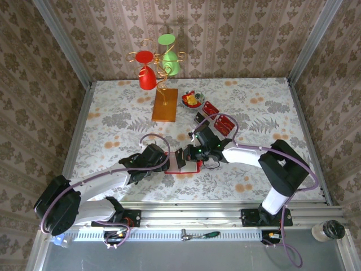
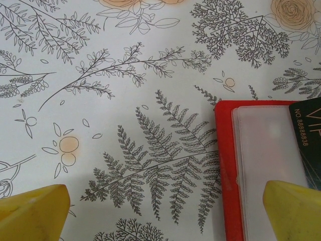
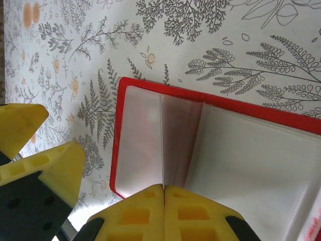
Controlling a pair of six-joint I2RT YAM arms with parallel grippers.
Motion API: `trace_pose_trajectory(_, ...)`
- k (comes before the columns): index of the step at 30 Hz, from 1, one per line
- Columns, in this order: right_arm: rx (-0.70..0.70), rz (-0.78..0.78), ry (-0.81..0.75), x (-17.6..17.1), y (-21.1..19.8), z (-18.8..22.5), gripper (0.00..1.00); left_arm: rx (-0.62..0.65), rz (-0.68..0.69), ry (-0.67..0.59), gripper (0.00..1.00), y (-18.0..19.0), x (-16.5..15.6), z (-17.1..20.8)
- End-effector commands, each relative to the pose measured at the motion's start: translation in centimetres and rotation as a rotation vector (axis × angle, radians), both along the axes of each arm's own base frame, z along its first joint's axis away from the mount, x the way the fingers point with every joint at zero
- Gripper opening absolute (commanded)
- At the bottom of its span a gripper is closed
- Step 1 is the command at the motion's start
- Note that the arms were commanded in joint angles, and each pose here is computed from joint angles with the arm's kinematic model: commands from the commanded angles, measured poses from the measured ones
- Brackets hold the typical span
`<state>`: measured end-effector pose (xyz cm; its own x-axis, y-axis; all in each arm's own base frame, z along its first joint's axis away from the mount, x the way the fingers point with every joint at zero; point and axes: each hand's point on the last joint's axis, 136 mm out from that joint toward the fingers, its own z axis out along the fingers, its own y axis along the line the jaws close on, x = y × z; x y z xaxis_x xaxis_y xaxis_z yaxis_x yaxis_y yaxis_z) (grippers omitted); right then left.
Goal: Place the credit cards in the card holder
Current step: Insert the credit card into the card slot.
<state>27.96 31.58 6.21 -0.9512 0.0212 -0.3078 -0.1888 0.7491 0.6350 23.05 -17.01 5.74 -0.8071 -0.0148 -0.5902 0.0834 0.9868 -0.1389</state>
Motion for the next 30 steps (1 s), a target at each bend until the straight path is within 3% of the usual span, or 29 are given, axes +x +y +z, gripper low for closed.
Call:
trace_pose_trajectory(1, 0.017, 0.009, 0.03, -0.4, 0.5, -0.9, 0.0, 0.024, -0.014, 0.016, 1.0, -0.1, -0.1, -0.2)
trace_pose_trajectory(30, 0.018, -0.001, 0.059, -0.7, 0.5, -2.0, 0.0, 0.096, -0.066, 0.049, 1.0, -1.8, -0.5, -2.4)
